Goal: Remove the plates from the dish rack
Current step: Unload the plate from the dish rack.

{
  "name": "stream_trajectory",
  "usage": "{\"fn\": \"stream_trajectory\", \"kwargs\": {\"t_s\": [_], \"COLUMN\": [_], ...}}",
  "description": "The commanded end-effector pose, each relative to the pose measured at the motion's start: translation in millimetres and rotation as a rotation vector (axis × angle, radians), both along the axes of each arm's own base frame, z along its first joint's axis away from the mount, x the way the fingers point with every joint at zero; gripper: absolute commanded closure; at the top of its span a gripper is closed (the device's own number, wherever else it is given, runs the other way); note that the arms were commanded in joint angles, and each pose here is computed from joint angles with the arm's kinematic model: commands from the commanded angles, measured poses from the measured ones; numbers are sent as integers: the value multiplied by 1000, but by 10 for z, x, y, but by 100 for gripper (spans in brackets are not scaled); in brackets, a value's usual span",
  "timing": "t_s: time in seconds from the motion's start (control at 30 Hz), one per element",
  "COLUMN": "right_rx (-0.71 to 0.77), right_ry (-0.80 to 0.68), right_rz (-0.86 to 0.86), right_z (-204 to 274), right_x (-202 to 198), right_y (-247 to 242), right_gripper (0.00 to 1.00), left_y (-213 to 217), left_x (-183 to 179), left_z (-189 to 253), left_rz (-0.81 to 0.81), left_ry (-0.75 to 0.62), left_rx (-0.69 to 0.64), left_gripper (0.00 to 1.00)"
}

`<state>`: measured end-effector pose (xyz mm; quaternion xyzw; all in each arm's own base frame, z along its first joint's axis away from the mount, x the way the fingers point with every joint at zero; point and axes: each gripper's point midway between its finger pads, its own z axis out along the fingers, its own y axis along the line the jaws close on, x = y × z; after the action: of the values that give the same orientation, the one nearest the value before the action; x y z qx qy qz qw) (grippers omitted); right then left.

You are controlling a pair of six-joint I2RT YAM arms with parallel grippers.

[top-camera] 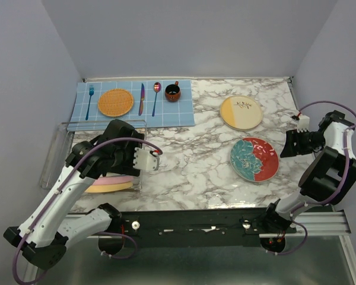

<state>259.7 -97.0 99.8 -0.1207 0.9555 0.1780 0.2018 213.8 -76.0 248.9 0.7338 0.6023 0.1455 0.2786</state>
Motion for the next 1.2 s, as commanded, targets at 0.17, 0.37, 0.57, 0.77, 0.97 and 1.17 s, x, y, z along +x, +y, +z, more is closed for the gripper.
{"fn": "stream_trajectory", "kwargs": {"t_s": [0.17,0.37,0.57,0.77,0.97,1.17], "right_rx": [31,47,45,53,60,66], "right_ry": [-3,-2,0,8,18,21], "right_rz": [0,0,12,17,14,13], "right_z": [-55,-36,-41,-87,-138,-154], "right_x": [-2,-33,-106,-134,-141,-131], "right_y": [58,103,140,165,171,170], "right_gripper": [34,34,34,34,34,34], "left_y": [157,210,237,209,188,188], "left_x": [-491,-519,-448,-410,-437,-399], "left_z": [-327,-471,-558,-497,-364,-357], "left_rz": [14,13,12,11,8,7], "left_ry": [166,164,128,111,111,96], "left_rx": [8,28,53,41,16,23], "left_gripper": [3,2,2,2,3,3]}}
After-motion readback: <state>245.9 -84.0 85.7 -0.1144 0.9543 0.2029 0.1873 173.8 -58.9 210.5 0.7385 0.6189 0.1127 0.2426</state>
